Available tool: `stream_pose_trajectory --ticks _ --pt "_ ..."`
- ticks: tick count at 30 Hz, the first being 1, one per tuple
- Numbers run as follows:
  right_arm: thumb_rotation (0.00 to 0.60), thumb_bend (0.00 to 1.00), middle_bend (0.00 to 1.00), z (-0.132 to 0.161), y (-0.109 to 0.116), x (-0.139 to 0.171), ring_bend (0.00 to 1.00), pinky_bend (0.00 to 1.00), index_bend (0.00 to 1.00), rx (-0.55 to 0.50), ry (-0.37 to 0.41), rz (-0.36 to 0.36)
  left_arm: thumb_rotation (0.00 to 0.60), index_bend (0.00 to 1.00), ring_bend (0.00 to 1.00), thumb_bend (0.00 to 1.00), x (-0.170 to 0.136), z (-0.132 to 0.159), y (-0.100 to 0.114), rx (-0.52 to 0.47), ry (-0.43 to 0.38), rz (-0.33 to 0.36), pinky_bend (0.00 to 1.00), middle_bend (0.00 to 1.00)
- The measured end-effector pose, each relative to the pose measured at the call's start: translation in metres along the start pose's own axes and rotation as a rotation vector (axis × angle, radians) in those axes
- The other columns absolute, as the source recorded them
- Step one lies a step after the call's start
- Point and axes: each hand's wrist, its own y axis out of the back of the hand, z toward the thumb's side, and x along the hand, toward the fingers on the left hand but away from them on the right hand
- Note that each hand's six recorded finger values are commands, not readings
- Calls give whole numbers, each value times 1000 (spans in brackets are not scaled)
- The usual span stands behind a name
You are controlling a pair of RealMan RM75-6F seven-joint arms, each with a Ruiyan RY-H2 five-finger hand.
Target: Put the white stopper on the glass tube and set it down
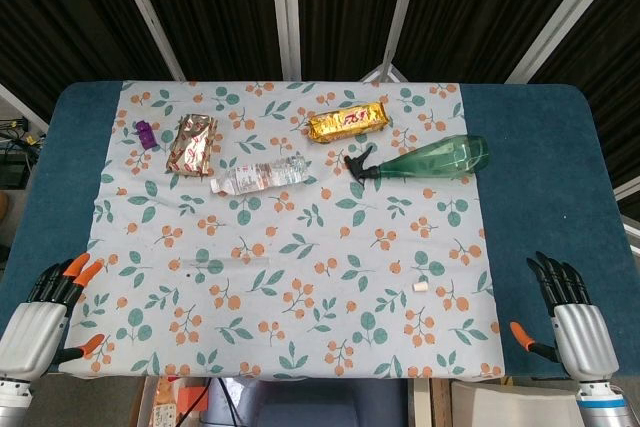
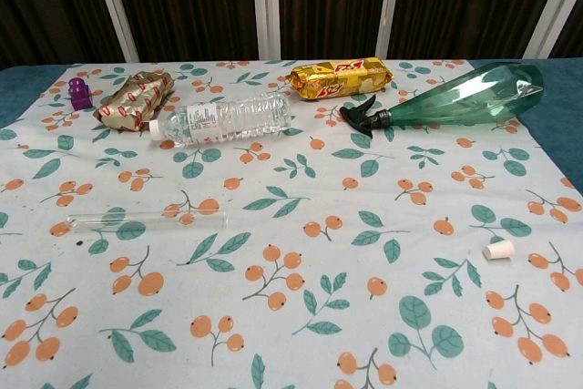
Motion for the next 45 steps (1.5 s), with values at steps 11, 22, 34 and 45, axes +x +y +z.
stream_pose_trajectory --ticks 11,22,34,45 --pt "600 292 0 1 -1 0 0 0 0 -16 2 9 600 8 0 143 6 -5 -8 3 38 -39 0 5" --pt "600 292 0 2 -2 1 0 0 0 -30 7 21 600 193 0 257 57 16 -11 1 58 -49 0 181" --pt "600 292 0 1 -1 2 0 0 0 -43 -2 24 600 306 0 354 136 66 -48 -24 151 -146 0 305" --pt "600 292 0 0 -1 1 0 0 0 -55 1 29 600 391 0 369 170 132 -87 -5 145 -220 0 313"
